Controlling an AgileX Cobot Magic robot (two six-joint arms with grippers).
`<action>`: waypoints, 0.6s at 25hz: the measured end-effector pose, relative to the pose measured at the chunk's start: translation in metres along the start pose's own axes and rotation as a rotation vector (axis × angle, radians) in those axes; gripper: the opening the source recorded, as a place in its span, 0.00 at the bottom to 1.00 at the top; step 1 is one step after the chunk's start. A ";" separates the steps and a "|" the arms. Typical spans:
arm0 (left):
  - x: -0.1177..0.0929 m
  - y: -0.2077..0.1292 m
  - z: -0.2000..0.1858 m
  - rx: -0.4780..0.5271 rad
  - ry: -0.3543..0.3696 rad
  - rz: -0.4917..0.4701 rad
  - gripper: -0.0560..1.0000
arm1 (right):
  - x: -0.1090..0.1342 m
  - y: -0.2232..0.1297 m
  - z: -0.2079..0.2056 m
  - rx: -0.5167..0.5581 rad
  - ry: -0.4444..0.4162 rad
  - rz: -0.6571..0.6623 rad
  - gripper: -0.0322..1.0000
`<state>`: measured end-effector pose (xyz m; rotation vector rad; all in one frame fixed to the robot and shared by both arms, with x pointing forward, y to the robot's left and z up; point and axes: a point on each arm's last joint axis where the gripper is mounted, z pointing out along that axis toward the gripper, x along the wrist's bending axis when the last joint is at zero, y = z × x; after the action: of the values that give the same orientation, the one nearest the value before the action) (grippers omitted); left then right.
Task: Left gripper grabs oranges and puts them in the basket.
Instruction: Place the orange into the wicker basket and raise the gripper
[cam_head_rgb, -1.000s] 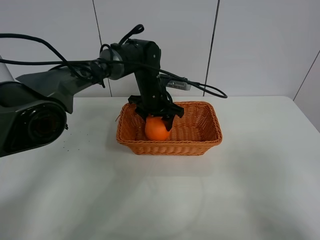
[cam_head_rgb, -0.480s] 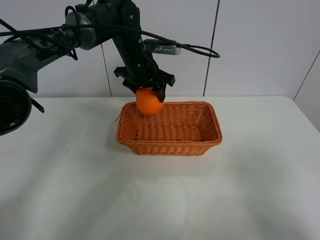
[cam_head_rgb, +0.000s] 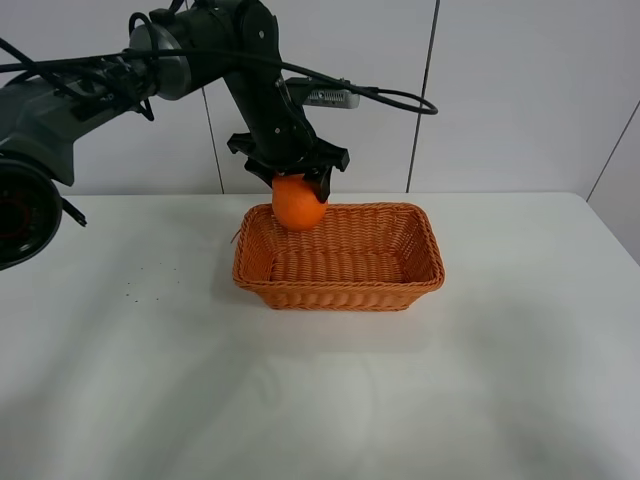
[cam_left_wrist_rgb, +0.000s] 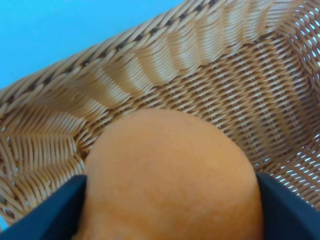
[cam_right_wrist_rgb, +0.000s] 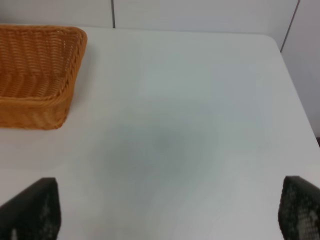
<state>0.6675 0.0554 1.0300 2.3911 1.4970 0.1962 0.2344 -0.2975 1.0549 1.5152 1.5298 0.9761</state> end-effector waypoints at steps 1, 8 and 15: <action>0.000 -0.001 0.001 0.003 0.000 -0.001 0.77 | 0.000 0.000 0.000 0.000 0.000 0.000 0.70; -0.001 -0.003 0.002 0.026 -0.013 -0.004 0.77 | 0.000 0.000 0.000 0.000 0.000 0.000 0.70; -0.001 -0.002 0.003 0.017 -0.017 0.032 0.79 | 0.000 0.000 0.000 0.000 0.000 0.000 0.70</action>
<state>0.6658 0.0545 1.0267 2.4249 1.4590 0.1710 0.2344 -0.2975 1.0549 1.5152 1.5298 0.9761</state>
